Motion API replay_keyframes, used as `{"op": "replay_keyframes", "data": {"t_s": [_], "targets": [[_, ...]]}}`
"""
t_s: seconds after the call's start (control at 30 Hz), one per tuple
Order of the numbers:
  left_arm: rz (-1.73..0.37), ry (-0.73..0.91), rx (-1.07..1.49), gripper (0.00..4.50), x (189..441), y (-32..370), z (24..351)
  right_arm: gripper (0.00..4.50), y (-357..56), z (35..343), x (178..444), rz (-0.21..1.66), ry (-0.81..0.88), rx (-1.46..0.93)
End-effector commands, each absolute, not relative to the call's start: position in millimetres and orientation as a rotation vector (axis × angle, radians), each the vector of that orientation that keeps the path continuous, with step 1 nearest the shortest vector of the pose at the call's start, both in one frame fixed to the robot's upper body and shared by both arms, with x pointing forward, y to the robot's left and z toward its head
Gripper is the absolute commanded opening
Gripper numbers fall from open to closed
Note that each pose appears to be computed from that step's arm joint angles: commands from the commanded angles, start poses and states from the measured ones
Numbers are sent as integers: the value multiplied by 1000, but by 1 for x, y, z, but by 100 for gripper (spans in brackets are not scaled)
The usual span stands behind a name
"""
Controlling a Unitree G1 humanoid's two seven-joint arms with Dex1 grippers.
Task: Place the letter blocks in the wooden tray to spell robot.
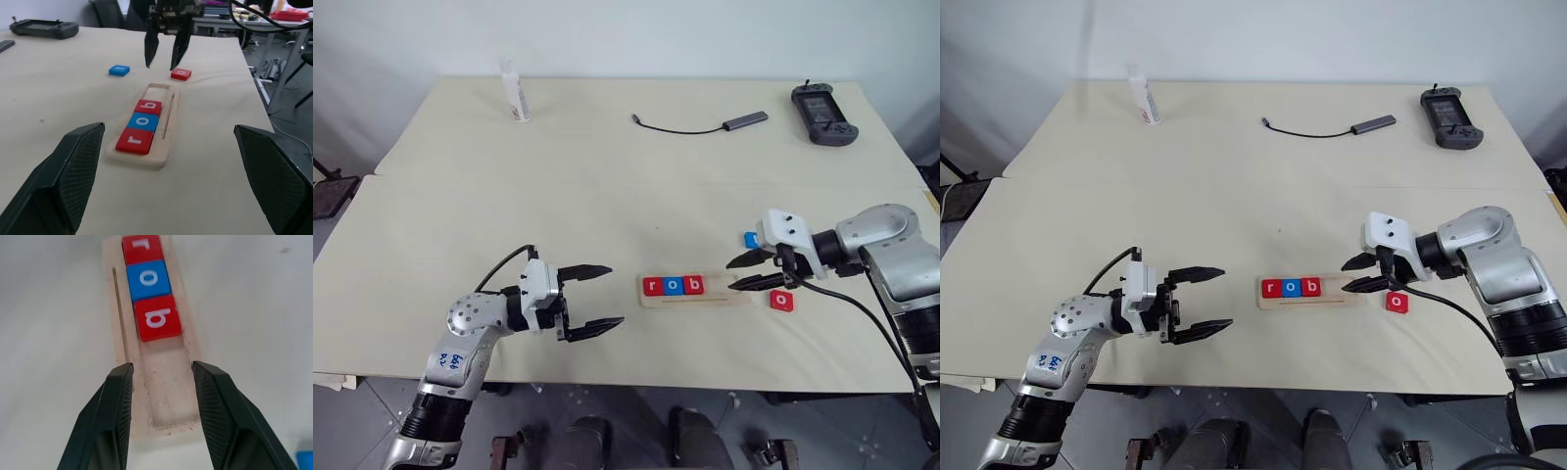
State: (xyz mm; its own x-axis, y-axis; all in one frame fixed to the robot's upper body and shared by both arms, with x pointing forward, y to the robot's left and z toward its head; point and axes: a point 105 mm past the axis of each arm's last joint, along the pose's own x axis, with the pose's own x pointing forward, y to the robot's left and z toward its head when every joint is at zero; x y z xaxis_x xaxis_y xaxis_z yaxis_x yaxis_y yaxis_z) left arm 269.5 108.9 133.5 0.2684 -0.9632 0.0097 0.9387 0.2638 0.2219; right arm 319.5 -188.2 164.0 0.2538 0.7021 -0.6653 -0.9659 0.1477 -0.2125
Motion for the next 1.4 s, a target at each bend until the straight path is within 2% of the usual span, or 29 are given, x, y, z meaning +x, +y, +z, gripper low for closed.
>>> {"op": "replay_keyframes", "data": {"t_s": [0.03, 0.07, 0.13, 0.2, 0.33, 0.37, 0.53, 0.6, 0.7, 0.93, 0.97, 1.23, 1.4], "targets": [[-1274, -200, 213, 450, 264, 113, 144, 196, -212, 167, 317, 1202, 509, -724], [-1273, -197, 213, 450, 263, 114, 143, 196, -220, 165, 315, 1188, 535, -730], [-1273, -194, 211, 450, 262, 114, 142, 232, -234, 161, 313, 1156, 565, -740], [-1275, -193, 209, 450, 262, 113, 142, 284, -243, 158, 311, 1136, 579, -751], [-1284, -194, 206, 450, 263, 110, 142, 430, -265, 148, 311, 1081, 622, -804], [-1285, -195, 206, 450, 263, 110, 143, 449, -268, 145, 311, 1069, 634, -801], [-1287, -198, 206, 450, 264, 109, 144, 449, -278, 131, 309, 1085, 686, -876], [-1287, -199, 207, 450, 264, 109, 144, 449, -277, 129, 312, 1065, 686, -810], [-1285, -199, 207, 450, 263, 109, 144, 399, -276, 128, 316, 1060, 695, -789], [-1271, -202, 211, 450, 265, 110, 146, 164, -267, 136, 319, 1086, 659, -785], [-1270, -203, 211, 450, 265, 110, 146, 144, -264, 139, 321, 1087, 646, -786], [-1265, -207, 207, 450, 266, 108, 145, 145, -220, 168, 318, 1211, 521, -805], [-1261, -211, 203, 450, 266, 107, 145, 145, -195, 165, 323, 1231, 531, -831]]}}
